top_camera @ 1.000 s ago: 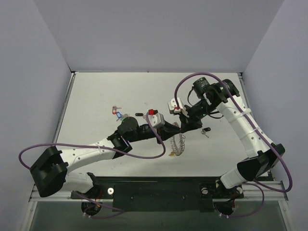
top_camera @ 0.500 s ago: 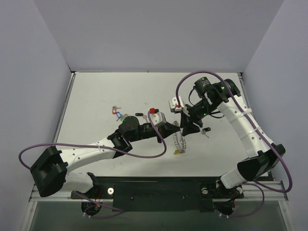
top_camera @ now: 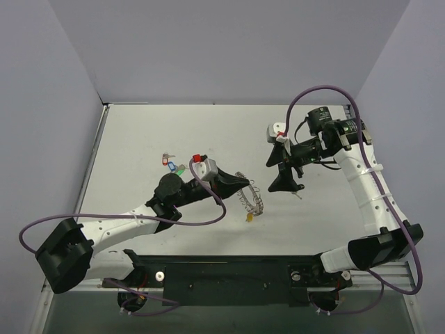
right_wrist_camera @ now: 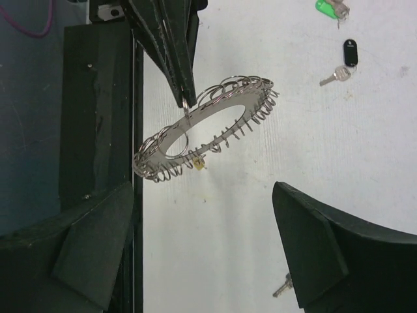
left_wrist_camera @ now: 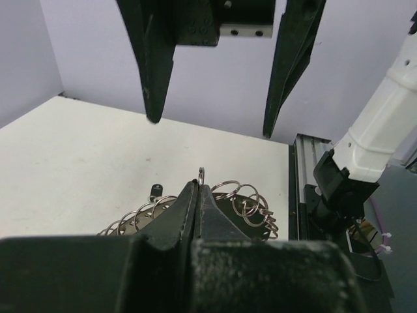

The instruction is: Put the keys on the keyring

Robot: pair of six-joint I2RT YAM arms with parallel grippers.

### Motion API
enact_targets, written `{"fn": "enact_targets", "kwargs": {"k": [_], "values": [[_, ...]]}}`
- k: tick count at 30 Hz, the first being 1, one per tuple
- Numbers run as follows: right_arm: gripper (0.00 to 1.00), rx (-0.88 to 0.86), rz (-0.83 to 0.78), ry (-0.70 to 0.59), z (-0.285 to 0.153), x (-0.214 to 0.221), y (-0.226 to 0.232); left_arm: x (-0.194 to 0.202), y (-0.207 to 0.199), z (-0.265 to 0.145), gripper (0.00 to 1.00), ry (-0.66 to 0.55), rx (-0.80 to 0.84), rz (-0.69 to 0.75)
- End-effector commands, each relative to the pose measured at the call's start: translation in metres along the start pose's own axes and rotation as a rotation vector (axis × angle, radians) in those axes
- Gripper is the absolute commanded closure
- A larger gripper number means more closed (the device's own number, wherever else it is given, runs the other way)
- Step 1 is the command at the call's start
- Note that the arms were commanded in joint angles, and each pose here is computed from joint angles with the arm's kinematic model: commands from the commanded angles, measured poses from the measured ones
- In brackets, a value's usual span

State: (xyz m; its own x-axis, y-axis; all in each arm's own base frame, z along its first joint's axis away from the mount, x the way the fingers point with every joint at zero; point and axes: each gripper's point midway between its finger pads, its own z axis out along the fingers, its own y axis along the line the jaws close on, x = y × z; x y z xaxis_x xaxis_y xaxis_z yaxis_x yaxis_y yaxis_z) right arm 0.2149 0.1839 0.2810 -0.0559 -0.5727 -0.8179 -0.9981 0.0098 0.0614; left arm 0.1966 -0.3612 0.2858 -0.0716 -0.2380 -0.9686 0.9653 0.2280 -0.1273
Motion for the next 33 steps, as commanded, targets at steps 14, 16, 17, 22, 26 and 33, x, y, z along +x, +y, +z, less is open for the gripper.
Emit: {"fn": "enact_targets", "kwargs": {"k": [14, 16, 17, 22, 26, 33], "values": [[0.61, -0.189, -0.088, -0.156, 0.02, -0.043, 0.029, -0.056, -0.021, -0.007, 1.0, -0.18, 0.072, 0.04], [0.61, -0.191, -0.095, -0.153, 0.019, -0.044, 0.033, -0.055, -0.023, -0.009, 1.0, -0.177, 0.083, 0.039], [0.6, -0.194, -0.098, -0.154, 0.02, -0.043, 0.034, -0.054, -0.024, -0.01, 1.0, -0.174, 0.092, 0.043], [0.6, -0.194, -0.113, -0.157, 0.02, -0.04, 0.042, -0.056, -0.025, -0.016, 1.0, -0.165, 0.125, 0.045], [0.64, -0.195, -0.128, -0.151, 0.021, -0.041, 0.042, -0.06, -0.025, -0.019, 1.0, -0.175, 0.144, 0.029], [0.72, -0.206, -0.147, -0.089, 0.029, -0.046, 0.041, -0.066, -0.031, -0.019, 1.0, -0.215, 0.187, -0.038]]}}
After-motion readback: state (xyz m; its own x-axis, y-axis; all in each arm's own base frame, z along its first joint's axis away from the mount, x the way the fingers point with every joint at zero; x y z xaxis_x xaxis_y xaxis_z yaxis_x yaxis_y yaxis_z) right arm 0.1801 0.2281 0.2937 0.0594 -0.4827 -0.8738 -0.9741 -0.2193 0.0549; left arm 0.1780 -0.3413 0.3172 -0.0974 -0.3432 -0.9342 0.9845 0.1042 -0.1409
